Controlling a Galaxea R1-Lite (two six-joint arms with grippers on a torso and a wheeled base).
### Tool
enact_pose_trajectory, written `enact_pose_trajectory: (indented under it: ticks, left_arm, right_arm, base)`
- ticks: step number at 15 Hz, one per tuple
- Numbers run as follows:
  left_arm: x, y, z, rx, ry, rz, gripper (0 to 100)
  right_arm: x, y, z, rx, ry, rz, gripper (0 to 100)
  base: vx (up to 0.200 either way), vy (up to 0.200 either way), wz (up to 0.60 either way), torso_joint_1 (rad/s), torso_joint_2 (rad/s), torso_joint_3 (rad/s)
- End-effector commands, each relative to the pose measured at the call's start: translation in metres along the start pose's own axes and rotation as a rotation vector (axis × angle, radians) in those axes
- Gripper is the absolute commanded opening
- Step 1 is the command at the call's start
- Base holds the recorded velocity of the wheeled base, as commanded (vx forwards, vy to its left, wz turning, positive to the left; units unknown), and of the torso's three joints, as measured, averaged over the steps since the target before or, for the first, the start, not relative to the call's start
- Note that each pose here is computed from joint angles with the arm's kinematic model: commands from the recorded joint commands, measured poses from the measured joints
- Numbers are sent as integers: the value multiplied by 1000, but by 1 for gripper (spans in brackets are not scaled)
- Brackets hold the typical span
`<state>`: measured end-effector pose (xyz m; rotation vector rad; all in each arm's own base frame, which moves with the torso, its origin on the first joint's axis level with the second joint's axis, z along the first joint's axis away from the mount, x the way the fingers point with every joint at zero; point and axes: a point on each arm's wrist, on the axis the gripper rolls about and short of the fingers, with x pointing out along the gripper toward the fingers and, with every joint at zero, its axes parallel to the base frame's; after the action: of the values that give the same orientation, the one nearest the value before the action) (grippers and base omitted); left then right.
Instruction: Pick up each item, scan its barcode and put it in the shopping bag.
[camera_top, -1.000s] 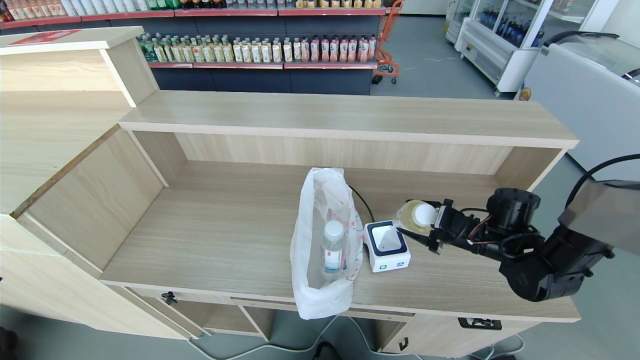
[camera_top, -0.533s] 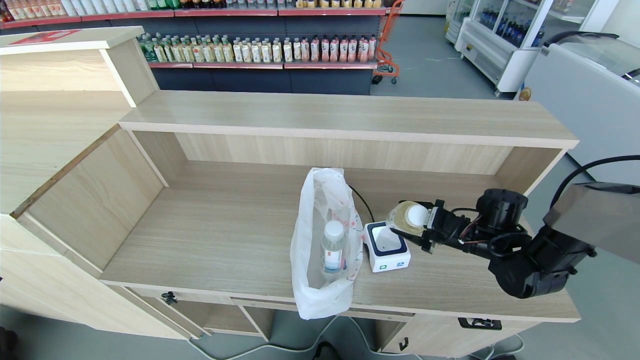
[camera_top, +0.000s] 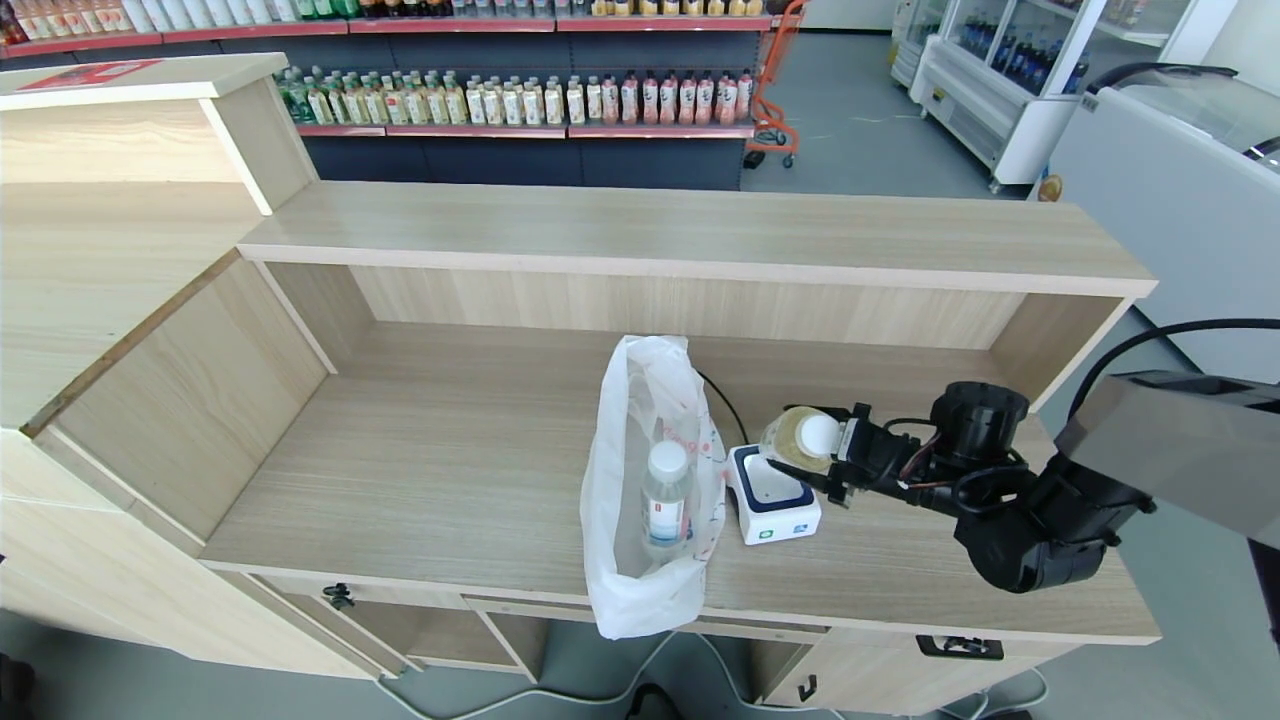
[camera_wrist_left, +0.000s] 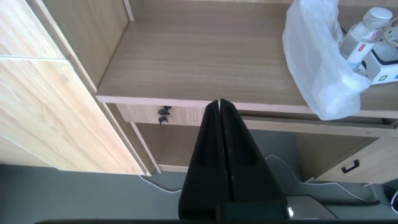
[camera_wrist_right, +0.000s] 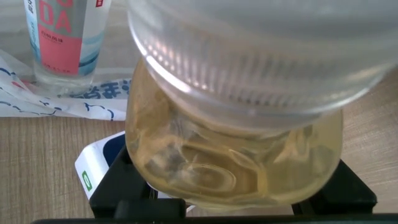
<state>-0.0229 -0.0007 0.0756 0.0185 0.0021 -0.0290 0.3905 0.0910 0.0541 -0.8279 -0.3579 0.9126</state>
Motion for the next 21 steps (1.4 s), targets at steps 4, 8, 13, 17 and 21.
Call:
enact_pose_trajectory:
  ticks: [4, 8, 13, 17, 21]
  left_arm:
    - [0, 0, 0, 0, -1, 0, 0]
    - [0, 0, 0, -2, -1, 0, 0]
    - [0, 0, 0, -2, -1, 0, 0]
    - [0, 0, 0, -2, -1, 0, 0]
    - [0, 0, 0, -3, -1, 0, 0]
  right_arm:
    - [7, 2, -6, -3, -6, 2, 0]
    - [8, 2, -6, -1, -7, 3, 0]
    - [9, 1, -5, 1, -20, 4, 0]
    - [8, -30, 24, 65, -75, -73, 0]
    - [-23, -73, 87, 477, -26, -424, 0]
  base:
    - [0, 0, 0, 0, 0, 0]
    - [0, 0, 0, 0, 0, 0]
    - [0, 0, 0, 0, 0, 0]
    - [0, 0, 0, 0, 0, 0]
    - [0, 0, 0, 0, 0, 0]
